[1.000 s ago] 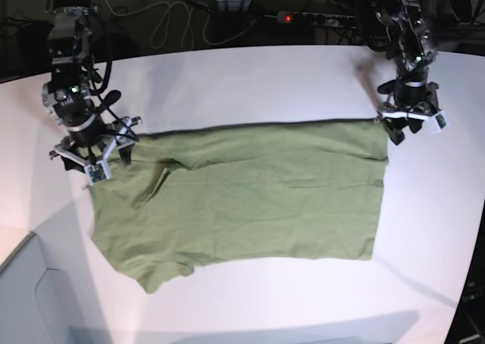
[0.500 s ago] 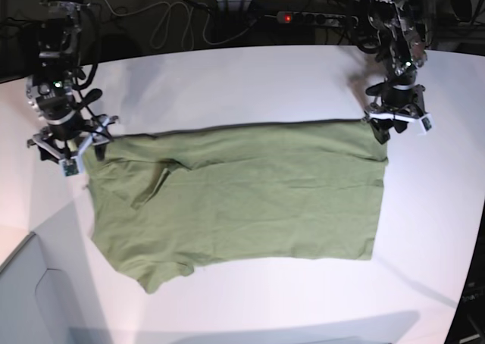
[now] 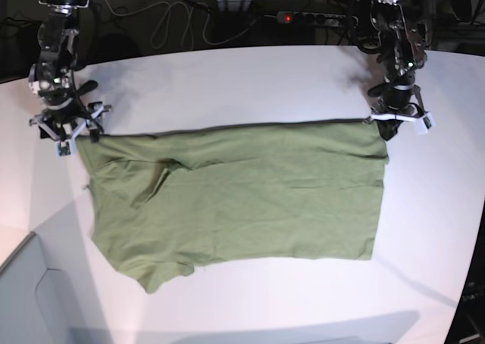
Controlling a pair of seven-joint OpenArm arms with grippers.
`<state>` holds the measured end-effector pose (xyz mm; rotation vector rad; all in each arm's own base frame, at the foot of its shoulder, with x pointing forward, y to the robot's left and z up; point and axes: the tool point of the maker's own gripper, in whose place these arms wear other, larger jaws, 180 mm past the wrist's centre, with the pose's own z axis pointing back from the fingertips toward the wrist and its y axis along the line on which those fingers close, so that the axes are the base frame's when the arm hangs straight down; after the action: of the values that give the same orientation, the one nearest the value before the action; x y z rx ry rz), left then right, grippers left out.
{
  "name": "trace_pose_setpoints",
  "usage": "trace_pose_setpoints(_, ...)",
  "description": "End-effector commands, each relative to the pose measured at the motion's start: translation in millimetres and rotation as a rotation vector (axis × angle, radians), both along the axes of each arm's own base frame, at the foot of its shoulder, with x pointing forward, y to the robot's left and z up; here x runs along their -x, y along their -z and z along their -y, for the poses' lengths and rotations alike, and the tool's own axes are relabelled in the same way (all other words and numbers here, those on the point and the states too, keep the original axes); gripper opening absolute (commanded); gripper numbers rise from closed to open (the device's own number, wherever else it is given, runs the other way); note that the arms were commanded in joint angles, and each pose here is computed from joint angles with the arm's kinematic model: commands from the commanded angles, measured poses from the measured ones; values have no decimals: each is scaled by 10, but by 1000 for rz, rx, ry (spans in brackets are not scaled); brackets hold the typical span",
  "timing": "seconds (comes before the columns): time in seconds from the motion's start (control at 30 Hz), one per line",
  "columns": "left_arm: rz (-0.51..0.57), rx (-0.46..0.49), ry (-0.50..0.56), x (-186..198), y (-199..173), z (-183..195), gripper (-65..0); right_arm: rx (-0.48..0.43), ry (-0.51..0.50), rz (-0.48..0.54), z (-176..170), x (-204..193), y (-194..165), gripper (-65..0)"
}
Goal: Fold the T-shirt properly
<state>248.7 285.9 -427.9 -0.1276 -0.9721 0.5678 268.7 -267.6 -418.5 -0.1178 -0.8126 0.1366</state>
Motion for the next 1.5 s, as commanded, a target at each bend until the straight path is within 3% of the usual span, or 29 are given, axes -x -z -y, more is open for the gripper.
trace_pose_setpoints(0.0,-57,13,18,78,97,47,-650,10,-16,34,40,-79,-78,-236)
trace_pose_setpoints(0.17,-62,12,19,102,106,48,-650,8,-13,24,116,-10,32,-242)
trace_pose_setpoints(0.23,-59,11,20,103,94,50,-650,5,-22,18,106,9,52,-272)
trace_pose_setpoints(0.33,-70,8,17,164,110,36,-650,-26,-113,-6,-43,40,77,-417)
trace_pose_setpoints(0.47,-61,1,22,168,64,40,-650,-34,-114,-5,35,78,44,-650)
trace_pose_setpoints(0.63,-42,-22,45,224,-71,69,-650,-6,-135,18,22,133,-90,-650)
trace_pose_setpoints(0.9,14,-56,83,243,-367,162,-650,84,-219,105,-174,106,-638,-649)
trace_pose_setpoints(1.03,18,-65,99,327,-443,209,-650,131,-204,62,-92,240,-711,-649)
trace_pose_setpoints(1.2,-11,-80,128,577,-503,280,-650,136,-294,-9,-219,553,-648,-648)
trace_pose_setpoints(1.47,-55,-90,152,851,-531,338,-650,140,-322,-80,-271,897,-578,-648)
